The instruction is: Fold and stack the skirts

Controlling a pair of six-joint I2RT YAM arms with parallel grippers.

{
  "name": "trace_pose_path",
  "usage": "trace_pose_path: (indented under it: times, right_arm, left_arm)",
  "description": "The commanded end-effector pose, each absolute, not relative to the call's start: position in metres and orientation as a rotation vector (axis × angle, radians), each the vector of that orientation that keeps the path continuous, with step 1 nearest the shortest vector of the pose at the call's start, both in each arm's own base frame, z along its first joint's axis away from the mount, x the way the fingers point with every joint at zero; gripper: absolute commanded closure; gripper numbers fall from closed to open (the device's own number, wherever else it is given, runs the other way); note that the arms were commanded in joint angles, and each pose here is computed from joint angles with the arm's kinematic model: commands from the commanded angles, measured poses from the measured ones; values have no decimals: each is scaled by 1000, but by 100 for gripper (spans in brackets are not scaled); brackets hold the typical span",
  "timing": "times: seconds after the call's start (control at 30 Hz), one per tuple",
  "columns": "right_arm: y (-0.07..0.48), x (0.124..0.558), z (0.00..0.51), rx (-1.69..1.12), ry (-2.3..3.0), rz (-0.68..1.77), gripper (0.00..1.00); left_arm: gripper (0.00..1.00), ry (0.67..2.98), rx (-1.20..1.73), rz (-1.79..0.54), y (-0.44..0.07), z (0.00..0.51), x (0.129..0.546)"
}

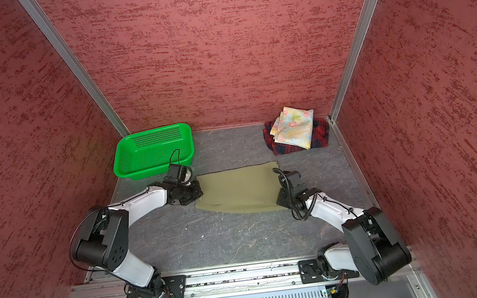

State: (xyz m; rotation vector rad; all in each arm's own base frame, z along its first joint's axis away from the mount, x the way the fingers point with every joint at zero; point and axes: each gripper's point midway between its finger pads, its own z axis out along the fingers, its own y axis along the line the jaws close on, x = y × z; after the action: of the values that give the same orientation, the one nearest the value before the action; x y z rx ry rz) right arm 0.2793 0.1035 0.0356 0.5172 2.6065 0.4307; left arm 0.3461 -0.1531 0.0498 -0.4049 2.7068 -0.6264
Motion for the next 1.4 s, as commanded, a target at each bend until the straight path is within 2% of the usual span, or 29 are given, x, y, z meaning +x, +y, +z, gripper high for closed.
trace_pose_path:
  times: [0.0,0.37,0.8,0.93,1.17,1.2,1.27,1.3,1.37]
  right_arm:
    - [94,297,59,514,2533,387,100]
    - [81,309,108,470,2478,336,100]
    - [74,285,152,439,2459,336,100]
    - [74,267,142,456,2492,361,100]
    - [81,238,87,547,2589,451,100]
    - [80,234,82,564,2603,447,98]
    - [78,231,78,581,2617,431,70]
    - [76,232,80,588,2609,415,59]
    - [72,238,93,589,2573,391,35]
  left_arm:
    - [100,2669,-385,-621,-152,69,355]
    - [100,2587,-365,-624,-141,116,365]
    - [100,2561,-352,-644,-137,134,349]
    - [100,2585,-362,-621,-132,121,336]
    - [100,2712,-431,-541,-122,62,313]
    - [100,2726,-442,-531,-120,57,310]
    - [98,2756,-459,-519,-120,49,307]
    - [89,2758,-461,-514,-120,48,307]
    - [60,2741,-459,-518,-120,55,310]
